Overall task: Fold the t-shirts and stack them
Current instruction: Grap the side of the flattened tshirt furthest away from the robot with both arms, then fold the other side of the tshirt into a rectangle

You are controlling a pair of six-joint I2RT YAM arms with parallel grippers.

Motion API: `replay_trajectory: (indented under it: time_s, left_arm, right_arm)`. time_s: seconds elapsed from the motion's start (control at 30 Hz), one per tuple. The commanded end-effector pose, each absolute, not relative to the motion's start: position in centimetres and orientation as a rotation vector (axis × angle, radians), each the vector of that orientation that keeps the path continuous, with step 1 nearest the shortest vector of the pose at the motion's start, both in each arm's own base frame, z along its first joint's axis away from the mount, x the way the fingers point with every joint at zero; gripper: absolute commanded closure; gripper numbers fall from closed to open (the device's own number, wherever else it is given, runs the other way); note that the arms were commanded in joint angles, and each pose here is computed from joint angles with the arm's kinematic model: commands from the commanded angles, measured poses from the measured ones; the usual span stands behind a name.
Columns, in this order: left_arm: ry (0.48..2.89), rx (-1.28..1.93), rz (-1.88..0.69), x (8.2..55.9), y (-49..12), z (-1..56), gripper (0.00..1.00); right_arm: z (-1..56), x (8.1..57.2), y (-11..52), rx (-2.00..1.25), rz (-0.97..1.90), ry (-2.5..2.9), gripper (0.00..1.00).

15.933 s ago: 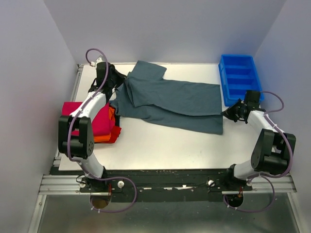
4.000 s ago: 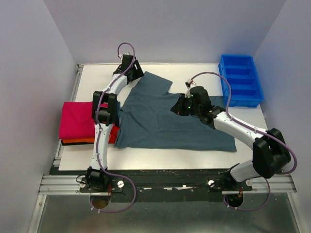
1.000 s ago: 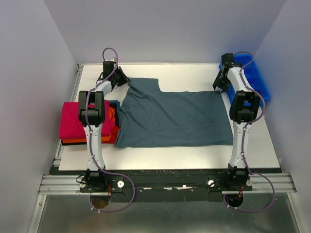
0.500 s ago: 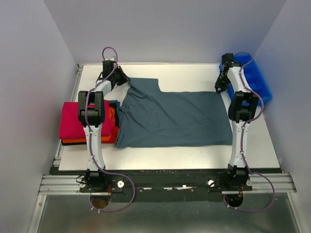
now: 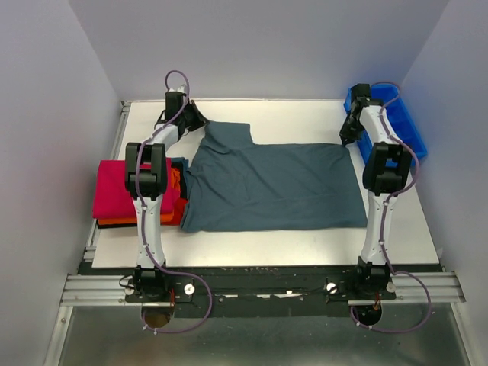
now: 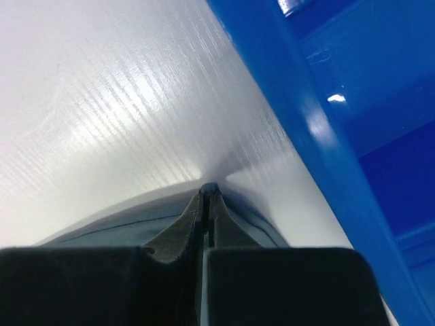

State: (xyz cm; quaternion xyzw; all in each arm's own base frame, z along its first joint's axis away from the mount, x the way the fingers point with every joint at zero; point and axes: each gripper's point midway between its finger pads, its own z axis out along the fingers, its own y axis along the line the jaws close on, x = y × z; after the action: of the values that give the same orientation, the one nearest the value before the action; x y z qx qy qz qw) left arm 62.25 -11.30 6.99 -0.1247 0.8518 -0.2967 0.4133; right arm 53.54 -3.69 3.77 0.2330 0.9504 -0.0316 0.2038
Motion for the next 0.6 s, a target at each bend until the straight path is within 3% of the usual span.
replay_trajectory:
  time_s: [0.0, 0.57]
  left_arm:
    - [2.064, -0.244, -0.738, 63.7, -12.7, 10.5, 1.00]
    - [2.083, -0.136, -0.698, 64.1, -16.3, 11.0, 1.00]
  right_arm:
    - [8.6, 54.0, -4.6, 0.644, -0.099, 2.530, 0.96]
    - [10.1, 52.6, -5.8, 0.694, -0.096, 2.513, 0.99]
